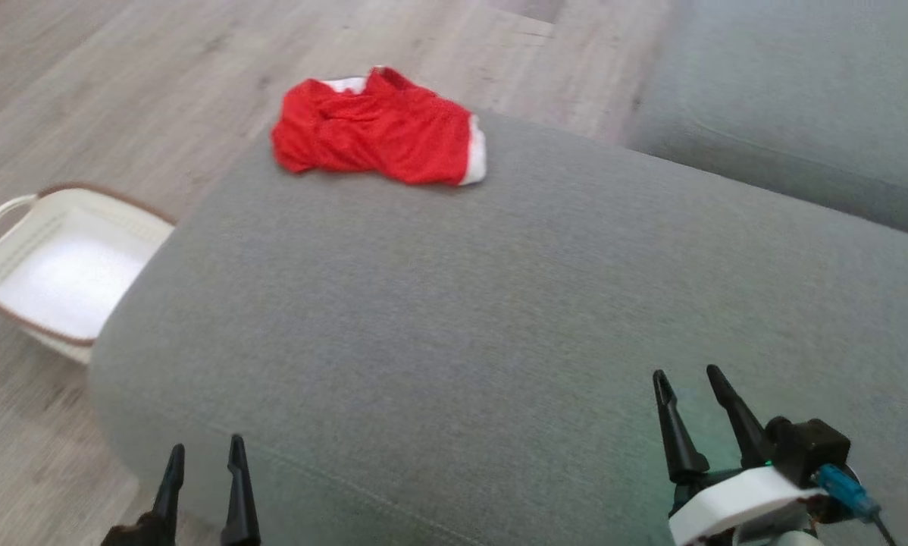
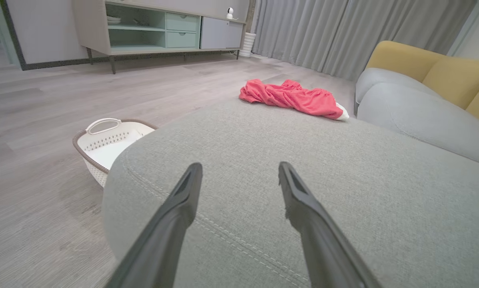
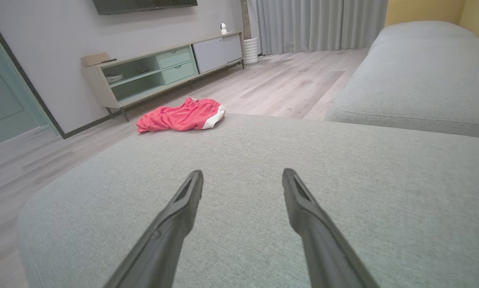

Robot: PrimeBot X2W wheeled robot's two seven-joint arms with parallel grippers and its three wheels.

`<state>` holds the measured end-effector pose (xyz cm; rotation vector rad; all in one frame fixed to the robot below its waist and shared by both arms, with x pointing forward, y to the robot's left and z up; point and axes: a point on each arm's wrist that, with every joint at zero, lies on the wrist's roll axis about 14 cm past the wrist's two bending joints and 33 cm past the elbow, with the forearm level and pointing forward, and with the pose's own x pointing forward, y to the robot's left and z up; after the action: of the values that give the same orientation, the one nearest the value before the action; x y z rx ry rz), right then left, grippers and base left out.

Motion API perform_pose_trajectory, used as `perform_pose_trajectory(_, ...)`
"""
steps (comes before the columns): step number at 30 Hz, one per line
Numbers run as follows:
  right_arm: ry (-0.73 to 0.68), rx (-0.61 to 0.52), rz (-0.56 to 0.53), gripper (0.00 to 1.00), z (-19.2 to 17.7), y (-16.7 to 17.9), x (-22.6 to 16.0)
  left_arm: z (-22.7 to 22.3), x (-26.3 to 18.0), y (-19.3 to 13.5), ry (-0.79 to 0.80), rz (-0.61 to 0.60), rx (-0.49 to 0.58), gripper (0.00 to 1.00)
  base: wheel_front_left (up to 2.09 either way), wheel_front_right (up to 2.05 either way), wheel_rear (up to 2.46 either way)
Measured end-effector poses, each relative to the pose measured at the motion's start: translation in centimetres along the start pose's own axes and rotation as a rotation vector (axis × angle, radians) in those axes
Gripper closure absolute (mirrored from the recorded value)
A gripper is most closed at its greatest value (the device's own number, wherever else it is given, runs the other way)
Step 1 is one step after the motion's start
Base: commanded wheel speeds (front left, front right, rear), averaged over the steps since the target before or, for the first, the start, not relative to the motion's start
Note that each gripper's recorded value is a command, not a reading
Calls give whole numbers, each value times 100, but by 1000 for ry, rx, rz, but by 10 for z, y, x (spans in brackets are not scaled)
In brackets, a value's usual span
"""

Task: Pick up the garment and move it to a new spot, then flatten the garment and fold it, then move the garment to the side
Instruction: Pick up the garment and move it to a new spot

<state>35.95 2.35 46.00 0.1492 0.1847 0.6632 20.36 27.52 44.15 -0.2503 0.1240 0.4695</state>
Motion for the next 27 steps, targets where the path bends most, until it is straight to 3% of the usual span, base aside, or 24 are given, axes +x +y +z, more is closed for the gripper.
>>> perform_pose_trajectory(5, 9, -4, 65, 0, -2, 20, 8, 9, -8, 13, -35, 45, -8, 0, 0, 0, 0)
perform_pose_trajectory(16, -14, -13, 27, 0, 5, 5, 9, 51, 7, 32, -130, 78, 39, 0, 0, 0, 0)
perform_pose_trajectory(21, -81, -41, -31, 0, 30, -19, 17, 135, 50, 29, -296, 19, 170, 0, 0, 0, 0)
perform_pose_trajectory(27, -146, -76, -95, 0, 58, -48, 27, 260, 112, -24, -535, -123, 247, 0, 0, 0, 0)
